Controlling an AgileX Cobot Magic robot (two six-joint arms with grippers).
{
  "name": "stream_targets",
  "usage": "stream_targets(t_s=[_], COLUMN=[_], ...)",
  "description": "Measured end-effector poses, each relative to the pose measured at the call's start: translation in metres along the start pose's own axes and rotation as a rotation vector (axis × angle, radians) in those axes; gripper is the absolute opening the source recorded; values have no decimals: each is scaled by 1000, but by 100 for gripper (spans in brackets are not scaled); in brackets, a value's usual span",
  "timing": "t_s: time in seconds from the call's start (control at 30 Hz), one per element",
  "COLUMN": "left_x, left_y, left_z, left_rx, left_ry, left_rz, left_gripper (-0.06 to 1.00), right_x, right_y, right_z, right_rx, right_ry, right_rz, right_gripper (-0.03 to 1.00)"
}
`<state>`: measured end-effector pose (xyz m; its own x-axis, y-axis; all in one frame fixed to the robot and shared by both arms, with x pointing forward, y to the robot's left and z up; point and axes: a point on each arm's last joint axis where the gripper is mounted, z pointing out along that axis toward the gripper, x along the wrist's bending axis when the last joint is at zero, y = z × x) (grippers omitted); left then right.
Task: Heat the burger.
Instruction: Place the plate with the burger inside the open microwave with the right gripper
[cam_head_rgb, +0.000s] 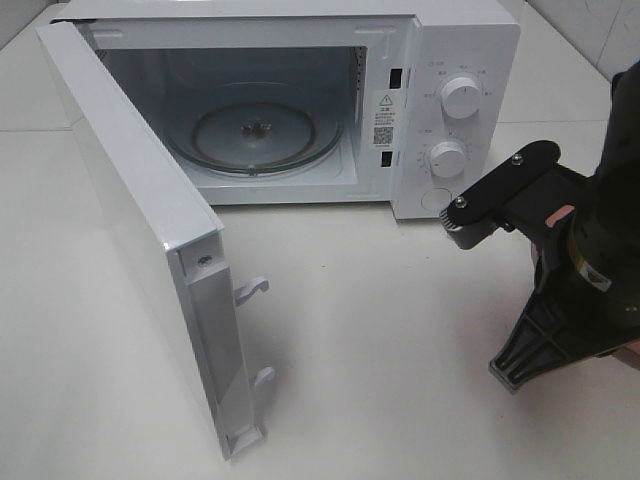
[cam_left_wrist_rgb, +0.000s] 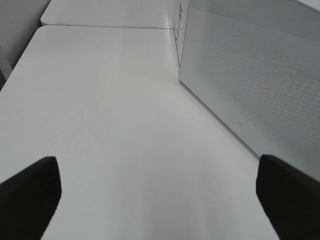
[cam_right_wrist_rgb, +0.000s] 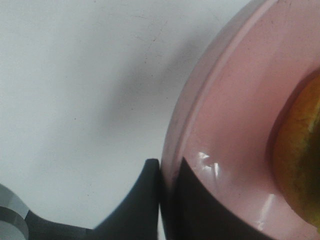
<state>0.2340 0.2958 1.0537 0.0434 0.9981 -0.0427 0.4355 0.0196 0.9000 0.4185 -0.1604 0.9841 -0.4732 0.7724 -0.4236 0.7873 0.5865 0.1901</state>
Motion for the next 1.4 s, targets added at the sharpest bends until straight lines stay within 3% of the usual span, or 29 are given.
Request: stream_targets(t_s=[0.23,0.53,0.93,1.4], left_x=[0,0,0,0], left_y=[0,0,0,0], left_z=[0,0,0,0], left_rx=[0,0,0,0], left_ry=[0,0,0,0], left_rz=[0,0,0,0], left_gripper=[98,98,98,98], right_x=[10,24,22,31], right_y=[-1,-3,0,13], right_z=[-5,-12,-13,-15], right_rx=[-15,-50,-76,-253], right_ry=[4,11,-28,-10], right_rz=[-69,-303,-458,-771], right_gripper=[2,3,3,5])
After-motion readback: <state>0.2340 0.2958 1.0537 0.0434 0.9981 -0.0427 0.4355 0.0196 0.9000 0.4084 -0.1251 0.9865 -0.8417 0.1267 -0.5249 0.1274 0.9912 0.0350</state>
